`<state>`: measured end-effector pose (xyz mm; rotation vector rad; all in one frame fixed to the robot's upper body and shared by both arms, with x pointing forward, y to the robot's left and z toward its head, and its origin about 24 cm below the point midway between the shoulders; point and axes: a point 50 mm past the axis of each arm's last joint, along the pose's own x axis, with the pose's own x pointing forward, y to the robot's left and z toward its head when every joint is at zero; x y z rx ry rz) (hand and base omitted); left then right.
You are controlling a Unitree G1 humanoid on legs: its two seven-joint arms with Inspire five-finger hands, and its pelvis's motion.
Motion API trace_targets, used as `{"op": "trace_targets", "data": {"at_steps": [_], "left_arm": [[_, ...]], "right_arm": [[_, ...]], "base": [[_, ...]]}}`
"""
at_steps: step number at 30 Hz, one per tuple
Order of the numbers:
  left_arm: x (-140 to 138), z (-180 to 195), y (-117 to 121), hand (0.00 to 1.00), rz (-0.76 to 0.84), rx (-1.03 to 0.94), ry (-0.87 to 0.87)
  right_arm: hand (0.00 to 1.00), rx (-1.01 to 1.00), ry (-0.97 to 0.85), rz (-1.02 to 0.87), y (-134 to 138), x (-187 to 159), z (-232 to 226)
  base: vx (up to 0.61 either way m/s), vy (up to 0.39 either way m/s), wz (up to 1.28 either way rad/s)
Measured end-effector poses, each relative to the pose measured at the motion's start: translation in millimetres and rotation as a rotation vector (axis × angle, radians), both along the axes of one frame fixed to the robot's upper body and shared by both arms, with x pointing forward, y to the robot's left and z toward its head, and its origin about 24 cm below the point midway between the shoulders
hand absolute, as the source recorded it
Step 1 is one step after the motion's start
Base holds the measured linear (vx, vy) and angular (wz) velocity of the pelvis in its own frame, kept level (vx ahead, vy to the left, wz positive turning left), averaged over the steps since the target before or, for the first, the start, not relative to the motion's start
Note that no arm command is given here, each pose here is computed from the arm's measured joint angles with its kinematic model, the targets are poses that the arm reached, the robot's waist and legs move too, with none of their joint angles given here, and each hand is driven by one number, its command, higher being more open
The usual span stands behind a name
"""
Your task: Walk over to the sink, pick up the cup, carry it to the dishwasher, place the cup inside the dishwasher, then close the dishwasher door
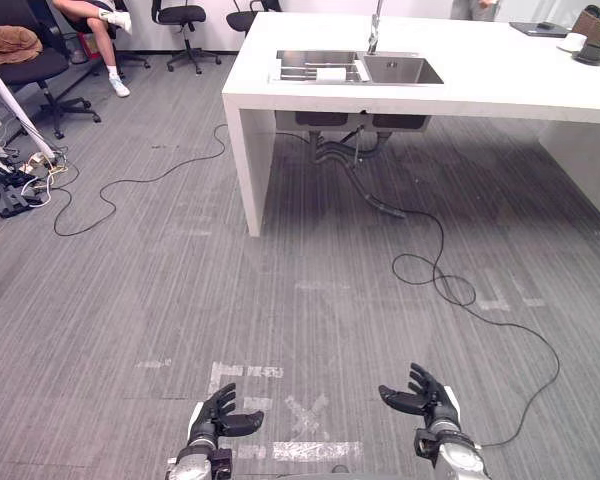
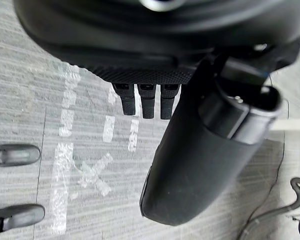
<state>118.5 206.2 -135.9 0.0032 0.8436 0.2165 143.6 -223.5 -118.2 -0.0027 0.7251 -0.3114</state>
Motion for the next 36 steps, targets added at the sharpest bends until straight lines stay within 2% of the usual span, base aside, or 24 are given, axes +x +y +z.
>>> {"op": "trace_targets", "data": {"at_steps": [10,36], "left_arm": [[-5,0,9,0.90,0.055,0.003,0.002],[1,3,0,0.90,0.046,-0.021,-0.024]], "right_arm": [[0.90,0.001,0.003,0.012,-3,-1,0],[0.90,0.017,0.043,-0.043,-8,-9,-6]], "base": [[0.01,0.005,-0.03],[0.02,0.006,-0.06]]}}
